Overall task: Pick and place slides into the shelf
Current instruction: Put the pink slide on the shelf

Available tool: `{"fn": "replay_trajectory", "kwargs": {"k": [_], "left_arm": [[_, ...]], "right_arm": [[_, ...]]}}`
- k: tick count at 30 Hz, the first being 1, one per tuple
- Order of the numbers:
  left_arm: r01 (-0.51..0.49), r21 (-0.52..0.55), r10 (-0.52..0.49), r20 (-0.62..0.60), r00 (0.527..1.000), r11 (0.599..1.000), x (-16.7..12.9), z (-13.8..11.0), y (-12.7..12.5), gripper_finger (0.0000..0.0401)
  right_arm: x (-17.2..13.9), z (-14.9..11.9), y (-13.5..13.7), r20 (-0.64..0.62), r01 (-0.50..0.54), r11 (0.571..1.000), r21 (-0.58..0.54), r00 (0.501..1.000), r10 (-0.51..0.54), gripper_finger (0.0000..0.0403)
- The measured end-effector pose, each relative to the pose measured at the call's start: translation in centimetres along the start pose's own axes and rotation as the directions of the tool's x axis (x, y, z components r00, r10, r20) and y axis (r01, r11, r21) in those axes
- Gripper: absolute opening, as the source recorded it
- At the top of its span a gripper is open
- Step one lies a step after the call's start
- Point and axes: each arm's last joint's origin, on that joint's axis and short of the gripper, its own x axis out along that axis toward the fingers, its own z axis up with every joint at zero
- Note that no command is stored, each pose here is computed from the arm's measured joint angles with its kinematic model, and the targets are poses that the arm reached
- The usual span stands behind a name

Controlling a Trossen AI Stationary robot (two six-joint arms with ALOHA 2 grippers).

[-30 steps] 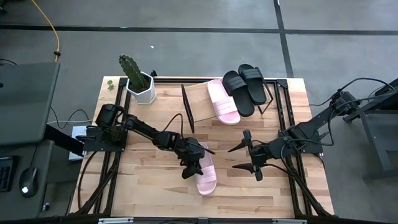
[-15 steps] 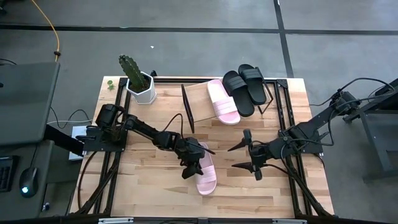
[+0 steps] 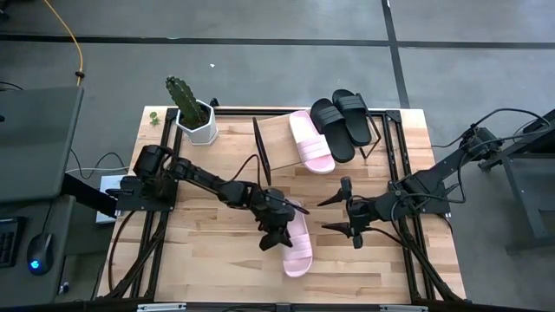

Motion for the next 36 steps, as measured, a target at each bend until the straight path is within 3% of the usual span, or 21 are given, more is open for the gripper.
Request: {"fn": "replay_trajectory", "kwargs": {"k": [6,19,36], "left_arm": [[-0.022,0.026,0.023,-0.042,0.999,0.999,0.0,1.5,-0.9,0.0008],[-0.056,0.117,0.065,-0.074,0.995,0.991,-1.1,5.6,-3.3,0.0009],[-0.201,0.197,0.217,-0.067,0.974,0.96,-6.1,11.5,-6.5,0.001]], "right_arm": [[-0.5,0.2,0.4,-0.014,0.002,0.999,-0.054,1.0,-0.003,0.0266],[-3.1,1.4,2.9,-0.039,0.137,0.968,-0.209,0.988,-0.148,0.0266],[-3.8,1.6,3.7,-0.028,0.153,0.956,-0.251,0.986,-0.166,0.0266]]}}
